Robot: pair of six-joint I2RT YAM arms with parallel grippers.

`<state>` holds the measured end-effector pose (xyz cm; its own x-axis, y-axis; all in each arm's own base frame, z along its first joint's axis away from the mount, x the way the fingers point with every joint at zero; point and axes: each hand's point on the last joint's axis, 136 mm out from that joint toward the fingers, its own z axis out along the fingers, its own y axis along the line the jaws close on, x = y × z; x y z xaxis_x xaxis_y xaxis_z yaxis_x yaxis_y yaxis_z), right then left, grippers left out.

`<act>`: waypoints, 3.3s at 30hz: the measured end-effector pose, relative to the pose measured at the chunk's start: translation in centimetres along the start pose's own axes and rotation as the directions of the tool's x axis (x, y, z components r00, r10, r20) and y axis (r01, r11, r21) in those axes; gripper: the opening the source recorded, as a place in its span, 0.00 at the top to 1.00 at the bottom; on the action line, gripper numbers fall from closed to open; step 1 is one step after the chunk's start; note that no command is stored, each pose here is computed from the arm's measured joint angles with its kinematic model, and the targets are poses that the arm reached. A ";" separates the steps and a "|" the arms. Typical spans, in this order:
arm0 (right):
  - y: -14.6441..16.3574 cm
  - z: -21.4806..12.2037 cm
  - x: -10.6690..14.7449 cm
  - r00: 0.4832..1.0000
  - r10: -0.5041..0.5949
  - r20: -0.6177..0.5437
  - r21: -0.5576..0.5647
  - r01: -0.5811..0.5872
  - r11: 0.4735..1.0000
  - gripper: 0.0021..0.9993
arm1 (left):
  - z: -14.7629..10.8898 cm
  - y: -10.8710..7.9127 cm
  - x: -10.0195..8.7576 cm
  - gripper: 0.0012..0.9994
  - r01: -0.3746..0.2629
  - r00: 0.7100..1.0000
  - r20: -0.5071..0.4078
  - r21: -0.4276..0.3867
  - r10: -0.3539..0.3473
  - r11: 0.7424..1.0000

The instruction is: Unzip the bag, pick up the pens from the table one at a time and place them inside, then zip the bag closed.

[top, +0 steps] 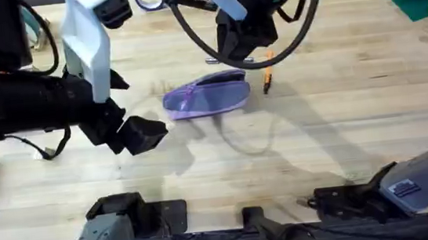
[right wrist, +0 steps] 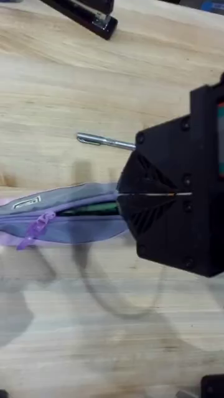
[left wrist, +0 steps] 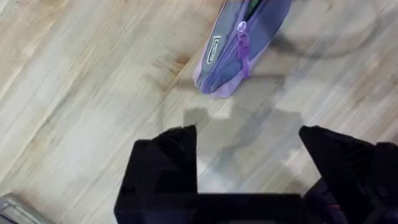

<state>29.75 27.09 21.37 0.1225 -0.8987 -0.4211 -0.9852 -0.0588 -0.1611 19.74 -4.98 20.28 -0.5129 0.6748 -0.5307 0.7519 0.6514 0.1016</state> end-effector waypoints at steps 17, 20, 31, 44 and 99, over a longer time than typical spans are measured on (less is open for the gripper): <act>1.4 3.2 0.6 0.998 0.004 -0.056 -0.108 -0.010 0.994 0.97 | 0.0 0.0 0.0 0.01 0.000 1.000 0.000 0.000 0.000 1.000; 1.5 4.1 0.9 0.998 0.009 -0.070 -0.127 -0.018 0.992 0.97 | 0.0 0.0 0.0 0.01 0.000 1.000 0.000 0.000 0.000 1.000; 1.2 6.2 1.5 0.996 0.013 -0.090 -0.158 -0.027 0.987 0.97 | 0.0 0.0 0.0 0.01 0.000 1.000 0.000 0.000 0.000 1.000; 0.5 9.8 1.8 0.996 0.018 -0.086 -0.187 -0.034 0.982 0.97 | 0.0 0.0 0.0 0.01 0.000 1.000 0.000 0.000 0.000 1.000; 1.8 13.5 2.6 0.994 0.029 -0.108 -0.281 -0.059 0.958 0.00 | 0.0 0.0 0.0 0.01 0.000 1.000 0.000 0.000 0.000 1.000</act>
<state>29.91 30.46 7.94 0.0799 -0.9417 -0.3269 -0.9846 -0.1256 0.1212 19.73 -4.98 20.27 -0.5133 0.6746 -0.5305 0.7518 0.6516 0.1011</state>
